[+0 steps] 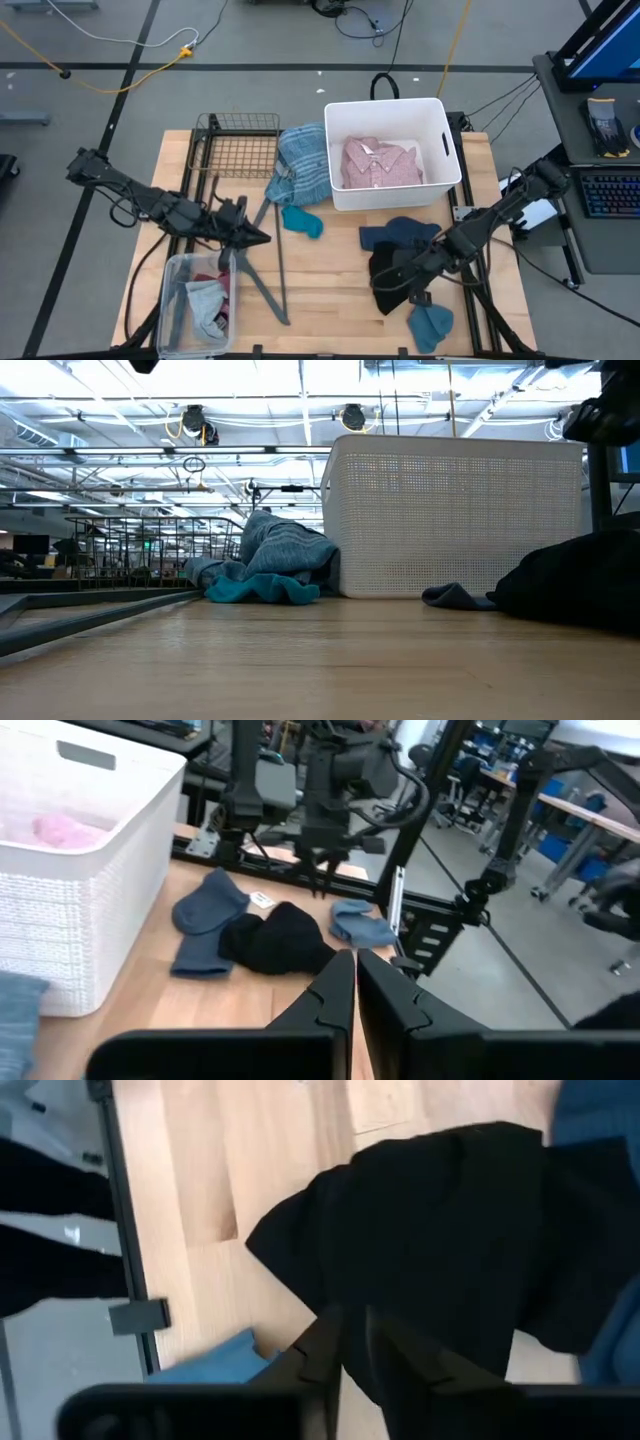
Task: Pick & Place Cloths
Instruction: Put the black boxers into the transparent bin
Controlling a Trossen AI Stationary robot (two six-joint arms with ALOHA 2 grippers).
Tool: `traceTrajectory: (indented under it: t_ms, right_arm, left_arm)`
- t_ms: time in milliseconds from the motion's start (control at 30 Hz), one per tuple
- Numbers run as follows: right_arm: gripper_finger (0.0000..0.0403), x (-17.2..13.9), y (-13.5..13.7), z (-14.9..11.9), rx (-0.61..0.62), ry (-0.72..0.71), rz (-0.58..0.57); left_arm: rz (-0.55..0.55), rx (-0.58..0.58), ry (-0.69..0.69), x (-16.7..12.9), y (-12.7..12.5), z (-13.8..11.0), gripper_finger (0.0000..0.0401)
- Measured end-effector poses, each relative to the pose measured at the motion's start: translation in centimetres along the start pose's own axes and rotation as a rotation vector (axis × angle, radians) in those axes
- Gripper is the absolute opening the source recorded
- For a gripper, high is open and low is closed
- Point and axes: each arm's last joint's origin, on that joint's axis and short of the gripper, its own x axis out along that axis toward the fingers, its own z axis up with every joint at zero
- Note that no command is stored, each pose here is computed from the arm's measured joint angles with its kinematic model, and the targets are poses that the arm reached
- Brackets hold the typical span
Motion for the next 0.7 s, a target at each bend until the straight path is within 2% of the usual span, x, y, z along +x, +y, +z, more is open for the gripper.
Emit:
traceTrajectory:
  t_ms: [233,400,567,700]
  right_arm:
    - [0.0136,0.0,-0.3,0.0,0.037,0.012,-0.015]
    - [0.0186,0.4,-0.4,-0.6,0.0,0.095,0.039]
    - [0.0202,1.5,-0.9,-1.8,-0.02,0.163,0.031]
    - [0.0202,2.2,-1.4,-2.4,0.014,0.183,0.006]
  left_arm:
    - [-0.006,0.004,0.016,0.0,0.0,-0.1,0.0004]
    - [-0.003,0.005,0.023,0.0,0.0,-0.2,0.0011]
    - [-0.003,0.003,0.022,0.0,0.0,-0.2,0.002]
    - [-0.003,0.0,0.022,0.0,0.0,-0.2,0.0012]
